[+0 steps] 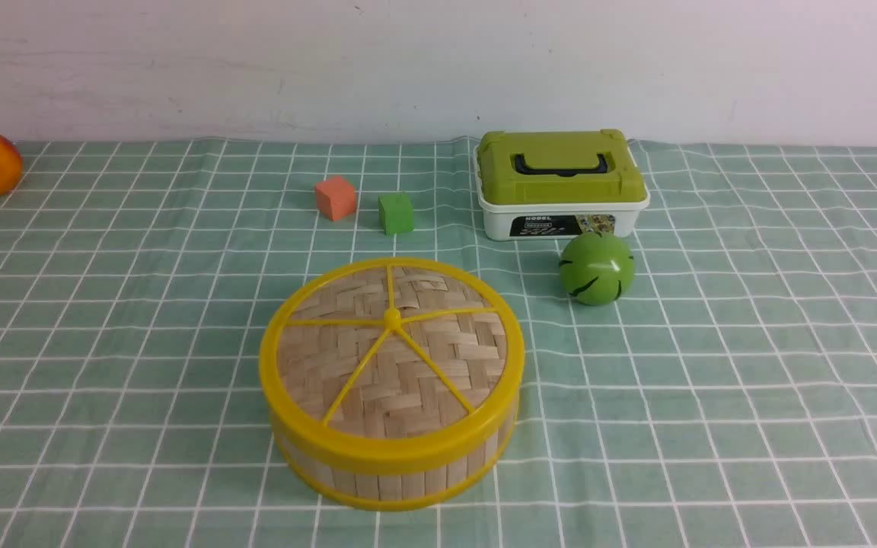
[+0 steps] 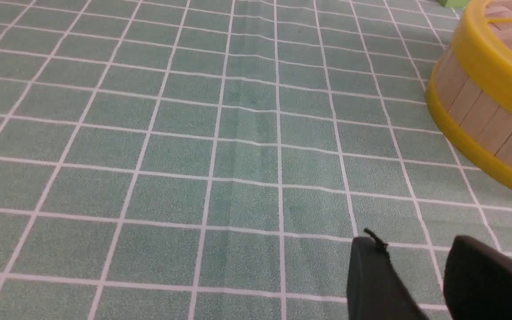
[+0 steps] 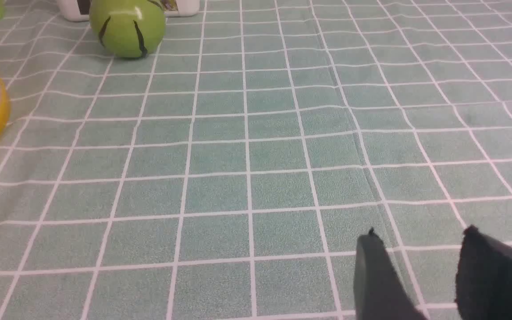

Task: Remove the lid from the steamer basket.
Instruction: Use the right arm to lift the lid of the steamer

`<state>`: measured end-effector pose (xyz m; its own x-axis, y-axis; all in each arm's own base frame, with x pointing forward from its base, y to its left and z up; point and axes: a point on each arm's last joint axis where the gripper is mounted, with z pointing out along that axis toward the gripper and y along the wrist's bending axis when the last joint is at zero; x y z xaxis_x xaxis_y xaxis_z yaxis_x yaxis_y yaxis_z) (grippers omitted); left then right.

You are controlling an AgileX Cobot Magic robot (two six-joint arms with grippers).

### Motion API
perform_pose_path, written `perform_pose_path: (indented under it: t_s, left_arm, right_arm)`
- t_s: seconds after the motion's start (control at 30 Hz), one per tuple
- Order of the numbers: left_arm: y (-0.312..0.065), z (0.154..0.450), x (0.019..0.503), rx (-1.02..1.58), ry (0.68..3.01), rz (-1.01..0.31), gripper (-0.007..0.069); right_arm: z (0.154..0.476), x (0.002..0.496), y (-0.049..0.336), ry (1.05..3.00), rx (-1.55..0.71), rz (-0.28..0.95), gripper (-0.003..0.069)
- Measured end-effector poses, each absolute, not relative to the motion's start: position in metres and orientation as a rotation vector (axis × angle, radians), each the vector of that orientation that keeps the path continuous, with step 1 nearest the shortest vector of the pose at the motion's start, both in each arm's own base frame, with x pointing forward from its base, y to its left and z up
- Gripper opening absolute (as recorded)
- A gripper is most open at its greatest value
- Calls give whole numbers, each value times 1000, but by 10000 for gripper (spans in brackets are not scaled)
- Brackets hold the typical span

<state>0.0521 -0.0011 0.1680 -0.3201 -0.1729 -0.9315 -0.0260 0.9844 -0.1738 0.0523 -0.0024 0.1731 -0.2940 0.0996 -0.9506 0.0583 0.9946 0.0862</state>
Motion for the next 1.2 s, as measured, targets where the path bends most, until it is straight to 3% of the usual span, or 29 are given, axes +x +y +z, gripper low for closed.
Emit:
perform_pose_path:
  t_s: [1.2]
  left_arm:
    - [-1, 168, 52, -143, 1893, -148, 239]
  right_arm:
    - [173, 52, -4, 1870, 83, -9, 241]
